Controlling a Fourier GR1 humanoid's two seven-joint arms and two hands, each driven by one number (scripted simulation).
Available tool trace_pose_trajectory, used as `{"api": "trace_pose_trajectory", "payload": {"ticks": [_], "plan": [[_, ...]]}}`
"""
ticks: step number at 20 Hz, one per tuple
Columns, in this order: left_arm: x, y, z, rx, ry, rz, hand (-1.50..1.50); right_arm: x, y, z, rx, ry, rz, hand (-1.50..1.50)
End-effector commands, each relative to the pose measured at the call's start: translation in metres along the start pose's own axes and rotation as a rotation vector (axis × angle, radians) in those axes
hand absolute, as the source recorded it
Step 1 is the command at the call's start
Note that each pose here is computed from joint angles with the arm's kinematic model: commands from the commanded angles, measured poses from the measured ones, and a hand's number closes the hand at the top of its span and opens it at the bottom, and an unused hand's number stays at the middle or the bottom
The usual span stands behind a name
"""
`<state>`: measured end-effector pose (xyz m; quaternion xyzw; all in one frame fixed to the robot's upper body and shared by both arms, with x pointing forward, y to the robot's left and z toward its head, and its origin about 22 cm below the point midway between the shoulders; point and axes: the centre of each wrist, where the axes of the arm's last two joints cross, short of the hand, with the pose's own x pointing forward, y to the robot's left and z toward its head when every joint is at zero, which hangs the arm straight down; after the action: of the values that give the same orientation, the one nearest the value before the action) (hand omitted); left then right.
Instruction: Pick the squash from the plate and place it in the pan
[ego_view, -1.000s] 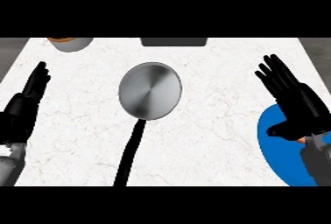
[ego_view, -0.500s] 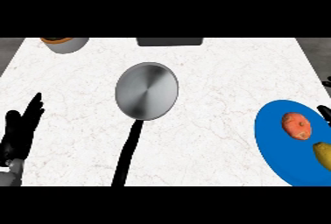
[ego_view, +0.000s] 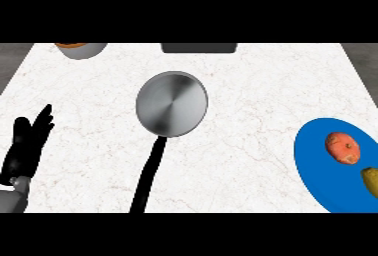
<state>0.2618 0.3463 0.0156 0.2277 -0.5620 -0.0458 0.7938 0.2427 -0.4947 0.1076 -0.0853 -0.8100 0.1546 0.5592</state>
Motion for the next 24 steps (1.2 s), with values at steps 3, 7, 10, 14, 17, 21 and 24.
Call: {"api": "trace_pose_trajectory", "payload": {"ticks": [3, 7, 10, 14, 17, 21, 24], "plan": [[-0.013, 0.001, 0.0, -0.003, 0.003, 0.002, 0.0, 0.05, -0.022, -0.023, 0.243, 0.159, 0.387, -1.5], [-0.004, 0.002, -0.007, 0.007, 0.004, -0.021, 0.0, 0.075, -0.002, -0.055, 0.327, 0.259, 0.564, -1.5], [-0.014, 0.002, -0.007, 0.003, 0.0, -0.014, 0.0, 0.079, 0.015, -0.061, 0.439, 0.303, 0.666, -1.5], [-0.007, 0.0, -0.012, 0.01, 0.0, 0.008, 0.0, 0.06, 0.046, -0.055, 0.516, 0.341, 0.756, -1.5], [0.013, 0.003, -0.017, 0.013, 0.006, -0.005, 0.0, 0.053, 0.056, -0.047, 0.578, 0.392, 0.803, -1.5], [0.001, 0.015, -0.006, -0.014, 0.012, -0.018, 0.0, 0.047, 0.075, -0.061, 0.598, 0.464, 0.807, -1.5], [0.002, 0.006, -0.015, 0.006, 0.005, 0.003, 0.0, 0.037, 0.083, -0.058, 0.607, 0.462, 0.84, -1.5]]}}
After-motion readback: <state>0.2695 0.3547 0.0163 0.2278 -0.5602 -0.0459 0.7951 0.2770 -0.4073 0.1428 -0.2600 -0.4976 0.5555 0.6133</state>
